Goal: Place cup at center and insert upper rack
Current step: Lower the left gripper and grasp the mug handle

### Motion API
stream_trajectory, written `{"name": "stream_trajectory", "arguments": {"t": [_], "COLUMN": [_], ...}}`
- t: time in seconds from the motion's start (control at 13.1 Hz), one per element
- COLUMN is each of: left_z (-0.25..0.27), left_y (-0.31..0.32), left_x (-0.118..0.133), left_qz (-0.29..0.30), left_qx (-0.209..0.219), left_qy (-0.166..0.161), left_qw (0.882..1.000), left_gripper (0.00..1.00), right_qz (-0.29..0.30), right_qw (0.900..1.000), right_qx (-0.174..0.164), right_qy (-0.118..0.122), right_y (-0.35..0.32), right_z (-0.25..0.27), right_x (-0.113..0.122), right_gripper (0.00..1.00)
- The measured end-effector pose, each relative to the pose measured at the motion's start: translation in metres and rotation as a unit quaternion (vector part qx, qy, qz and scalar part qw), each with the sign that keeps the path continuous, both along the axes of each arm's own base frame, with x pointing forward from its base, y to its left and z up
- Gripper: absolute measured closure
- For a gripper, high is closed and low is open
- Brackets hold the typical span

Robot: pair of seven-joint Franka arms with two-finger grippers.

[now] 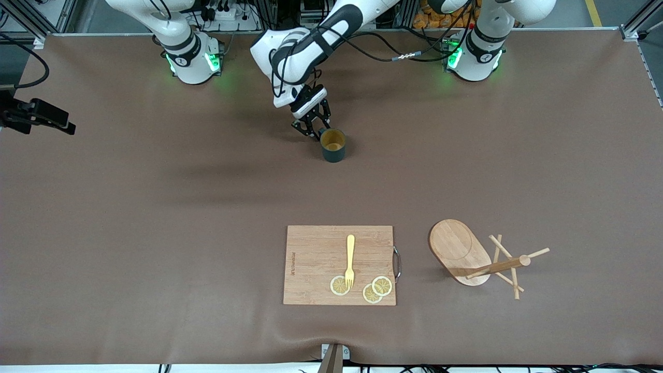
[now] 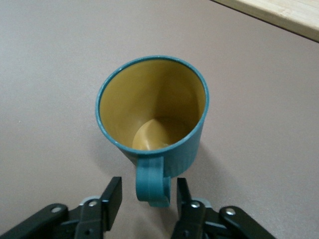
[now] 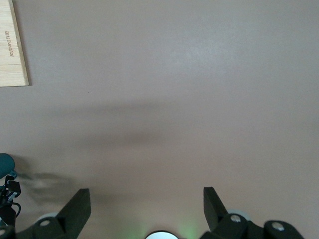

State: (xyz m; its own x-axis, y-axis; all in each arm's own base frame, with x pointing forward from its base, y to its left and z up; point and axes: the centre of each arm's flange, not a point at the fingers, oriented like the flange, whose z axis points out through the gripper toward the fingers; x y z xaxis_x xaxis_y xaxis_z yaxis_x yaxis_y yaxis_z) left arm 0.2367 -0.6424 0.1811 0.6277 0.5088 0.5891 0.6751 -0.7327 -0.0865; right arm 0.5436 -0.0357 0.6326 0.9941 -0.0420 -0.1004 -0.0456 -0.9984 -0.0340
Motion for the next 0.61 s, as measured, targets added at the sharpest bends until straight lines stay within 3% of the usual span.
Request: {"name": "stream_trajectory", "arguments": {"t": [0.38, 0.53, 0.61], "left_z": [-0.0005, -0.0005, -0.0003], "left_y": [0.0003, 0.0004, 0.0004], "left_x": [0.0002, 0.0007, 0.001], "left_qz": [0.004, 0.004, 0.005], "left_qx": [-0.001, -0.001, -0.001], "left_qy": [-0.002, -0.002, -0.002], "left_qw": [1.0, 1.0, 1.0], "left_gripper": [0.59, 0.76, 0.76], "right_qz": [0.0, 0.0, 0.0], "right_qw": [1.0, 1.0, 1.0], "right_qx": [0.0, 0.0, 0.0], "right_qy": [0.0, 0.001, 0.001], "right_y": [0.0, 0.0, 0.0], "right_z": [-0.0003, -0.0007, -0.001], "right_x": [0.0, 0.0, 0.0], "right_gripper": [0.0, 0.0, 0.0]}}
